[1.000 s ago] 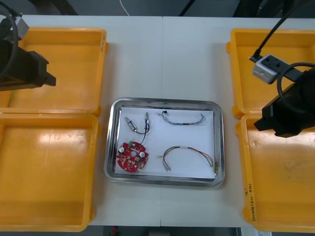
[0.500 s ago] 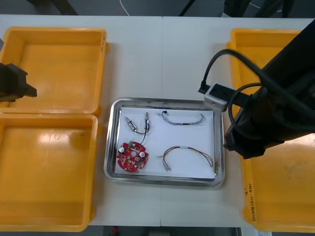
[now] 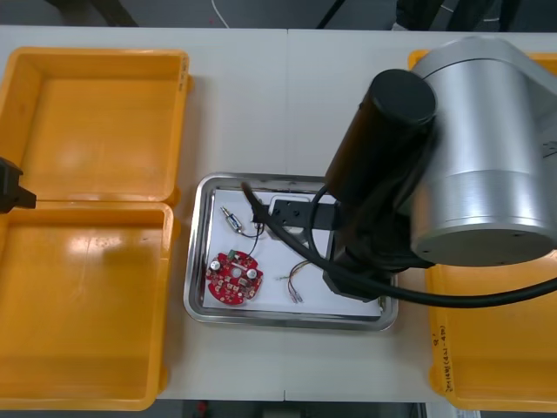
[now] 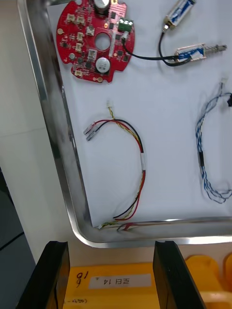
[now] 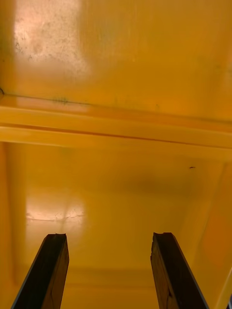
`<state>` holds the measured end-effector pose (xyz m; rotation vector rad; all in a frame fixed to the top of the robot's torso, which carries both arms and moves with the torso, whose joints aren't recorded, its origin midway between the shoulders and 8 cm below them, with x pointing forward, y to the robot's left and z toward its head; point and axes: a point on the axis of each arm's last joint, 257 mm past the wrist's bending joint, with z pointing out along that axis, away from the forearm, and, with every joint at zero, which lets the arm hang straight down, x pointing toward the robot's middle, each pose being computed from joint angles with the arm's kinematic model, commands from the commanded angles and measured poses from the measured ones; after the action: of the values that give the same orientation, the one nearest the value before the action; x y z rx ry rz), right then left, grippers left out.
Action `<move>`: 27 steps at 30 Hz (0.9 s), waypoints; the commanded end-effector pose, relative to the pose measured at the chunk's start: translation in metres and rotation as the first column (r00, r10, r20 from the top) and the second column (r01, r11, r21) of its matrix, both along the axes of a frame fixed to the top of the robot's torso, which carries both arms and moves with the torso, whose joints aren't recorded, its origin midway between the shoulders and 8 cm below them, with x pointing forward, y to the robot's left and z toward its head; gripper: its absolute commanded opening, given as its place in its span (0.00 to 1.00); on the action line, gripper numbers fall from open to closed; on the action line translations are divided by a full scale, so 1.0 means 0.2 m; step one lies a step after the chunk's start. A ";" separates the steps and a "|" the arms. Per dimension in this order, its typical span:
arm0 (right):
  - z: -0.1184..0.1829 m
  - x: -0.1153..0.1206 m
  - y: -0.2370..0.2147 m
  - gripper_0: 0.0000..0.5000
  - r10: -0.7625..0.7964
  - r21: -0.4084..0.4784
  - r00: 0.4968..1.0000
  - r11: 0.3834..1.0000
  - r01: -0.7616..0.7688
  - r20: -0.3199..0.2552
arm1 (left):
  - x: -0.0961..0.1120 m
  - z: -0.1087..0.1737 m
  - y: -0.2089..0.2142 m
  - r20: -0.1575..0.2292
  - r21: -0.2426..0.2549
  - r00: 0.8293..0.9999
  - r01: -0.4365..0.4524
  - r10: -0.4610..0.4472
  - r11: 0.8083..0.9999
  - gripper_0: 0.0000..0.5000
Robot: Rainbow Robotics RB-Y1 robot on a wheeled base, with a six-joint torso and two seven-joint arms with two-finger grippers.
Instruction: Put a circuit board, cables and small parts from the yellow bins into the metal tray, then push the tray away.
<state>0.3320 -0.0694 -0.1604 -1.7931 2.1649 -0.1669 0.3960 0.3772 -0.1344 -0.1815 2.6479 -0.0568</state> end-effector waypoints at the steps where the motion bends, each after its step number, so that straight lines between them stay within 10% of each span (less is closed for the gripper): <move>1: -0.04 -0.01 0.11 1.00 0.121 -0.053 0.992 0.991 -0.120 0.025 | -0.06 0.03 0.12 0.003 0.080 1.000 0.004 -0.004 0.997 1.00; 27: -0.56 -0.20 0.25 1.00 0.219 -0.179 0.973 0.957 -0.228 -0.068 | -0.11 -0.01 0.09 -0.019 0.071 1.000 0.026 -0.025 0.997 1.00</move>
<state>0.3075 -0.0320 -0.2636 -2.1088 2.0602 -0.3292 0.3792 0.3804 -0.1514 -0.1789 2.6880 -0.0460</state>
